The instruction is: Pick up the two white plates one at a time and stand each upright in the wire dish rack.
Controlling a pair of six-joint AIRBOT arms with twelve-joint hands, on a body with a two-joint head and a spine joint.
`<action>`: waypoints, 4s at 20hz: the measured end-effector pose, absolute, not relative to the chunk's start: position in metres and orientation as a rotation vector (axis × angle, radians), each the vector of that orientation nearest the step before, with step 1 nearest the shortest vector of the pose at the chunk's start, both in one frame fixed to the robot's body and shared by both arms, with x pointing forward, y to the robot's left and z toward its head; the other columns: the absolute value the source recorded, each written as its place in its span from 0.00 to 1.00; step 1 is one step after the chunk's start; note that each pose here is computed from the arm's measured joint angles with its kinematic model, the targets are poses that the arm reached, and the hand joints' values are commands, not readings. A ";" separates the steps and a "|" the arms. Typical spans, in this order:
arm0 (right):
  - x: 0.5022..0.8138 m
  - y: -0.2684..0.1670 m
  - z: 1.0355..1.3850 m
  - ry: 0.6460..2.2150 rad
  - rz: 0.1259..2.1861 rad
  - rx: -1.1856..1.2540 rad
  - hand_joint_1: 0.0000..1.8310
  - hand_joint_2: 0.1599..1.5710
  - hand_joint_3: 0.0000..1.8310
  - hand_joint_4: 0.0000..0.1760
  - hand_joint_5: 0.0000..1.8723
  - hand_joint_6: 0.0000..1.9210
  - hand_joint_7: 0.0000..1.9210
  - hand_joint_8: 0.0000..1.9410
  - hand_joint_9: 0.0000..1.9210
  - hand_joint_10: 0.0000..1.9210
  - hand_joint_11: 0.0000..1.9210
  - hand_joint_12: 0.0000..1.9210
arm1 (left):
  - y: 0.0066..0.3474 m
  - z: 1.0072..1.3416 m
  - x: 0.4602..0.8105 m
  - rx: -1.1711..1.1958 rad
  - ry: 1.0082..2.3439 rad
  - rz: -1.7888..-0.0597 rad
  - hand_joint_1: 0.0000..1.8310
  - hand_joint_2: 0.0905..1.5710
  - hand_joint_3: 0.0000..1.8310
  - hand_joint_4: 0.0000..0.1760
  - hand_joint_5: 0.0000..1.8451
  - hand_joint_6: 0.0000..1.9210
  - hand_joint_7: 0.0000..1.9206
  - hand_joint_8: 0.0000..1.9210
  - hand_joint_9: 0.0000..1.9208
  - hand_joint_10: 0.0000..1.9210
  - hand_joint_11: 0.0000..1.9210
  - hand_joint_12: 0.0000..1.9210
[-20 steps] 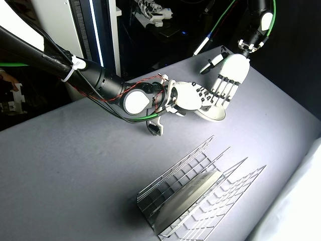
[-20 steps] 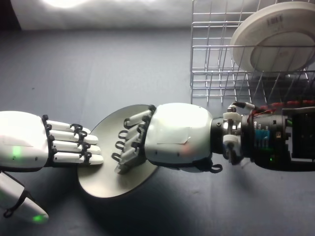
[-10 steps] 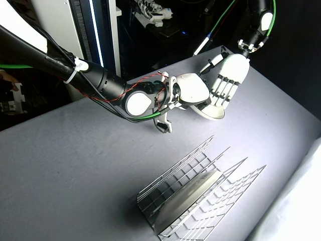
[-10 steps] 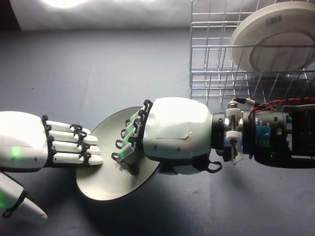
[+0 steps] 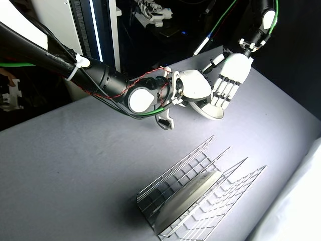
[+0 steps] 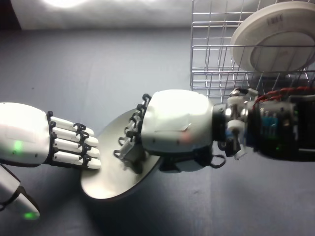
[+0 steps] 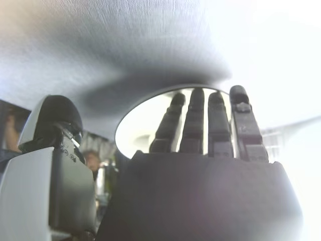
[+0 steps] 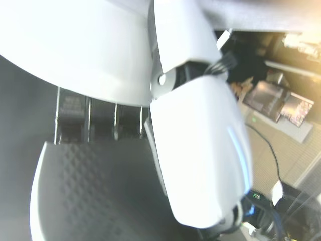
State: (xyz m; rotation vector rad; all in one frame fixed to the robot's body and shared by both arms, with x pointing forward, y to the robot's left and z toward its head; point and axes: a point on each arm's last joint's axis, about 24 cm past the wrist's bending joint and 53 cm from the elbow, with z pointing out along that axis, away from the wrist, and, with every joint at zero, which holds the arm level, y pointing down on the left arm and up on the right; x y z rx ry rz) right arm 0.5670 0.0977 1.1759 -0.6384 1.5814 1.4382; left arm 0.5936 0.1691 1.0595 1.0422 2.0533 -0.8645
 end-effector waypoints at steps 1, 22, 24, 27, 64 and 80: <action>0.567 0.093 1.178 1.584 1.431 -0.634 0.81 0.66 0.00 0.00 0.48 0.52 0.53 0.40 0.51 0.52 0.47 0.78 | 0.170 1.065 0.597 1.040 2.039 -0.857 0.00 0.68 0.00 0.00 0.00 0.00 0.00 0.00 0.00 0.00 0.00 0.00; 0.582 0.048 1.258 1.554 1.542 -0.290 0.81 0.66 0.00 0.00 0.48 0.53 0.52 0.42 0.51 0.52 0.47 0.77 | 0.213 1.114 0.669 0.799 1.964 -0.710 0.00 0.68 0.00 0.00 0.00 0.00 0.00 0.00 0.00 0.00 0.00 0.00; 0.585 0.044 1.263 1.552 1.562 -0.239 0.76 0.66 0.00 0.00 0.49 0.55 0.53 0.44 0.52 0.57 0.48 0.64 | 0.214 1.113 0.669 0.798 1.967 -0.707 0.00 0.69 0.00 0.00 0.00 0.00 0.00 0.00 0.00 0.00 0.00 0.00; 0.593 0.033 1.274 1.546 1.600 -0.132 0.75 0.67 0.00 0.00 0.49 0.53 0.53 0.46 0.50 0.59 0.46 0.64 | 0.212 1.111 0.669 0.800 1.971 -0.707 0.00 0.68 0.00 0.00 0.00 0.00 0.00 0.00 0.00 0.00 0.00 0.00; 0.672 -0.096 1.304 1.422 1.732 0.781 0.81 0.68 0.00 0.00 0.47 0.54 0.45 0.52 0.49 0.55 0.47 0.77 | 0.205 1.100 0.658 0.880 1.995 -0.695 0.00 0.68 0.00 0.00 0.00 0.00 0.00 0.00 0.00 0.00 0.00 0.00; 0.705 -0.152 1.250 1.481 1.519 0.826 0.81 0.68 0.00 0.00 0.45 0.54 0.46 0.54 0.48 0.56 0.45 0.81 | 0.202 1.099 0.656 0.885 1.998 -0.702 0.00 0.68 0.00 0.00 0.02 0.01 0.02 0.01 0.00 0.00 0.00 0.00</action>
